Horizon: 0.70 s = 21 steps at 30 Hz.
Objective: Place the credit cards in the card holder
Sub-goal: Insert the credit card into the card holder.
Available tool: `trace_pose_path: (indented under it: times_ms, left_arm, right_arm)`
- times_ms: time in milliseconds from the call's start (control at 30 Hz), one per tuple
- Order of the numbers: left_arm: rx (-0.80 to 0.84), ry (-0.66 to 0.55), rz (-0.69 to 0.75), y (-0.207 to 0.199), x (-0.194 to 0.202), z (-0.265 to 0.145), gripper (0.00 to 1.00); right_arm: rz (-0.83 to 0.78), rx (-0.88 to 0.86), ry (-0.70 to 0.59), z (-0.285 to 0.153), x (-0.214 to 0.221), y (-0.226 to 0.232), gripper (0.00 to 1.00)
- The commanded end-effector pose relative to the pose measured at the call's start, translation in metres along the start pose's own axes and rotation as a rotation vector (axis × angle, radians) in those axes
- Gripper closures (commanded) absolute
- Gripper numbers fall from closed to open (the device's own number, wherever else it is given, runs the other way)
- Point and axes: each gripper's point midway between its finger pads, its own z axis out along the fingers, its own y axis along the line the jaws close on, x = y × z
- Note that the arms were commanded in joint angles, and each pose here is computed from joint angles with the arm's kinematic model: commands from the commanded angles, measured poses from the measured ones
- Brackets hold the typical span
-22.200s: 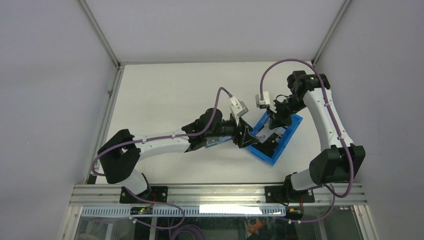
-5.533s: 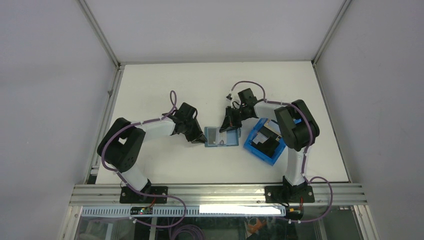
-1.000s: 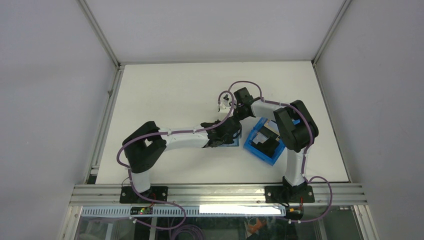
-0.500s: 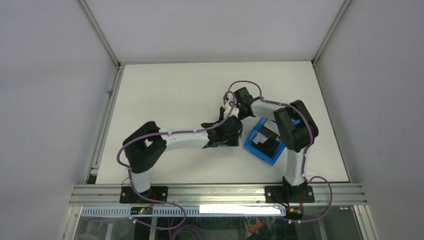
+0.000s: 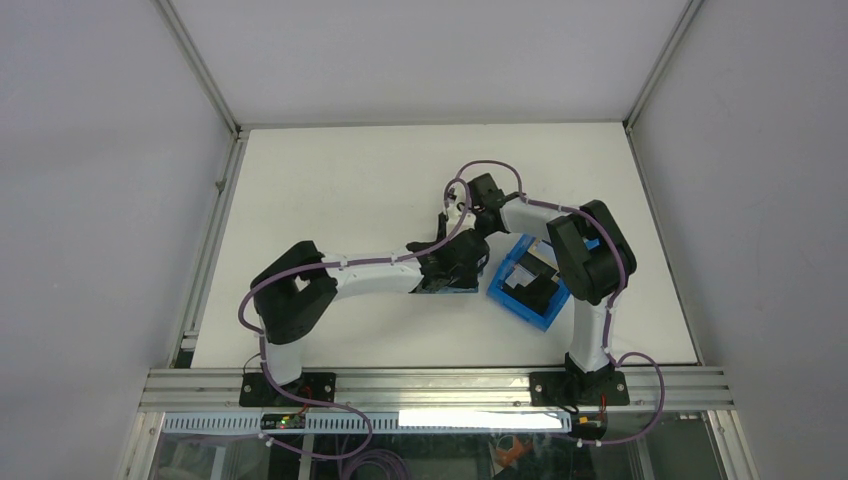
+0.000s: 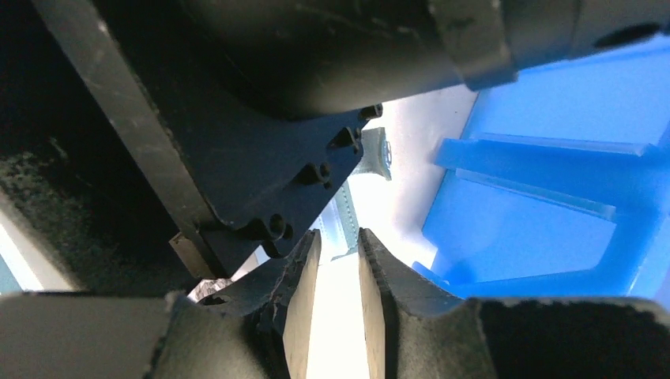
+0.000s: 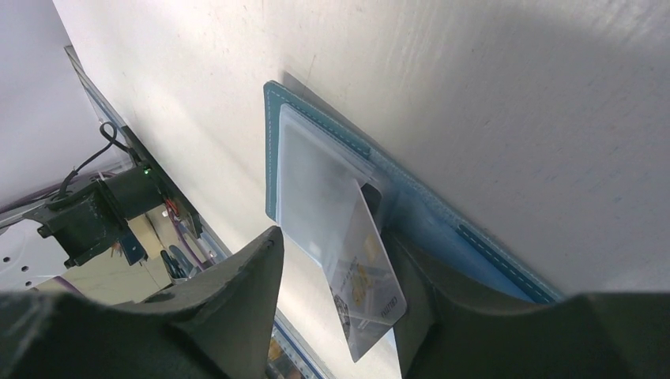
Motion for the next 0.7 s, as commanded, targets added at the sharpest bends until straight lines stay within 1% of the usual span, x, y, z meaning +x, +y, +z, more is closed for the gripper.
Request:
trace_pose_path:
  times_ms: [0,367,533,600,667]
  left_arm:
    - [-0.201,0.000,-0.076,0.049,-0.002,0.008,0.73]
    - [-0.338,-0.001,-0.154,0.077,-0.003,0.004,0.73]
    - [-0.376,0.029,-0.171,0.088,0.006,0.005,0.74]
    - [-0.372,0.041,-0.165,0.089,0.010,0.006,0.76]
    - [-0.367,0.050,-0.147,0.089,0.011,0.006,0.83]
  right_arm:
    - [-0.029,0.187,-0.012,-0.001,0.002,-0.042,0.45]
    - [-0.050,0.192,-0.007,-0.001,0.002,-0.040,0.44]
    - [-0.067,0.196,-0.012,-0.004,0.001,-0.039,0.44]
    - [-0.062,0.171,-0.017,-0.004,0.000,-0.034,0.44]
    - [-0.031,0.121,-0.022,-0.002,0.000,-0.029,0.44]
